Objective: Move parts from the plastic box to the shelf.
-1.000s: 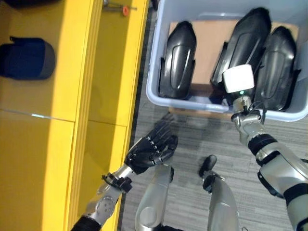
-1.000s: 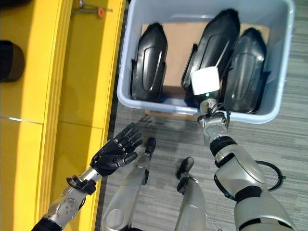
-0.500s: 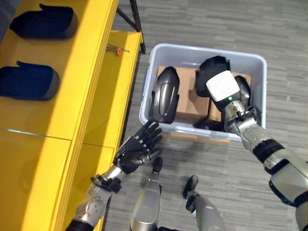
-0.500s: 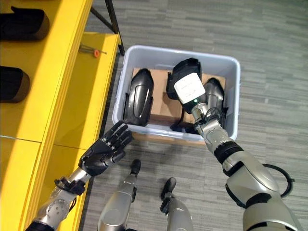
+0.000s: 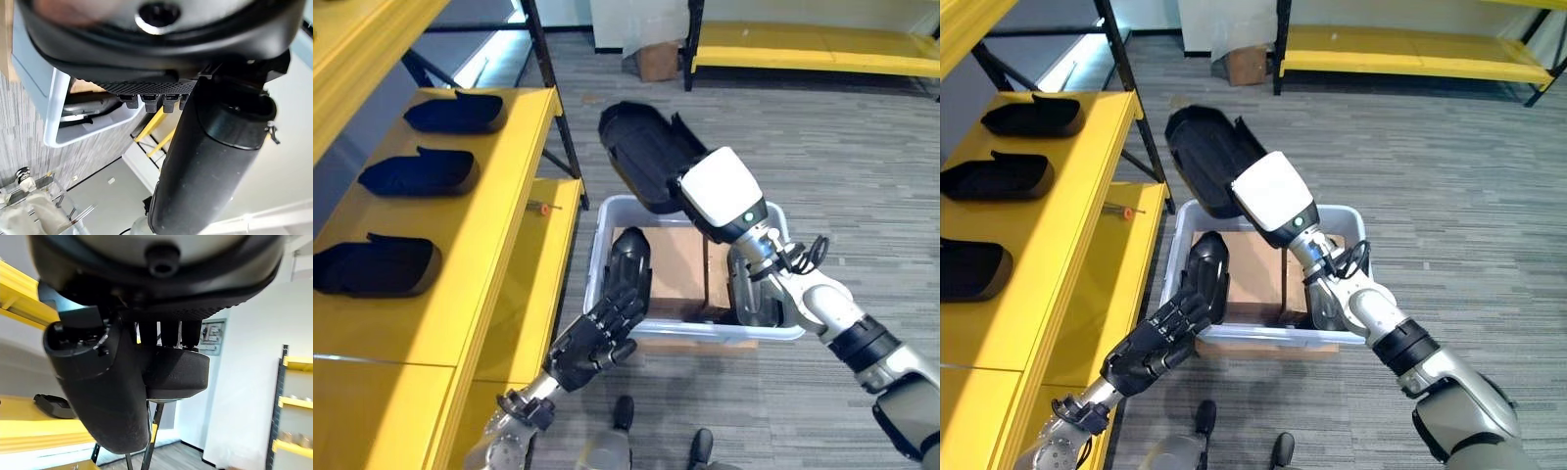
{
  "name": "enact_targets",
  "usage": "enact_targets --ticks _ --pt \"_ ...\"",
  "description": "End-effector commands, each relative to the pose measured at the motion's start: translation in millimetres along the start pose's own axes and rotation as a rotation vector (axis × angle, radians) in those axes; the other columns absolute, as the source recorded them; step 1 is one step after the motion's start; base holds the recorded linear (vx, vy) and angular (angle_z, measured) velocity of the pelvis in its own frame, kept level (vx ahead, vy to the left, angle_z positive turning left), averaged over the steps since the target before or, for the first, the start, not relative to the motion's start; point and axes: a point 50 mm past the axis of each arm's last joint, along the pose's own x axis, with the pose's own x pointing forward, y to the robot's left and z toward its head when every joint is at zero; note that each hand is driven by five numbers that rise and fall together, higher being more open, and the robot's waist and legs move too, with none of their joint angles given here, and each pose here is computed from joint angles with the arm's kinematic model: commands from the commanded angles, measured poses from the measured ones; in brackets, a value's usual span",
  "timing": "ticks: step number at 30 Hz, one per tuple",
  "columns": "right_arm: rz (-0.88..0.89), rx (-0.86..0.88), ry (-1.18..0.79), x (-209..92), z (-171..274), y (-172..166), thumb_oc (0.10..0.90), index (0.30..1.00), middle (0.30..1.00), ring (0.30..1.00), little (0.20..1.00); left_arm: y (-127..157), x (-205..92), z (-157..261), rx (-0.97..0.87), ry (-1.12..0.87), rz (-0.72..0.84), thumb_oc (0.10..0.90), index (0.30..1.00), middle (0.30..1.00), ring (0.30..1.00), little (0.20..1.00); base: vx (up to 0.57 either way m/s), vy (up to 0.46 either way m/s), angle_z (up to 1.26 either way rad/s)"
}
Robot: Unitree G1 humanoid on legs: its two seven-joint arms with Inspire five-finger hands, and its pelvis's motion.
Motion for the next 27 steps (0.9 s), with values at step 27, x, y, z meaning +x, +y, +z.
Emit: enact_targets --ticks 27 --pt "-0.388 0.502 0.246 -66.3 -2.5 -35.3 0.4 0.3 0.3 0.3 0.3 -35.4 14.1 28.4 0.19 -0.206 -0.098 0.9 1.0 1.0 1.0 1.0 -0.14 0.157 0.99"
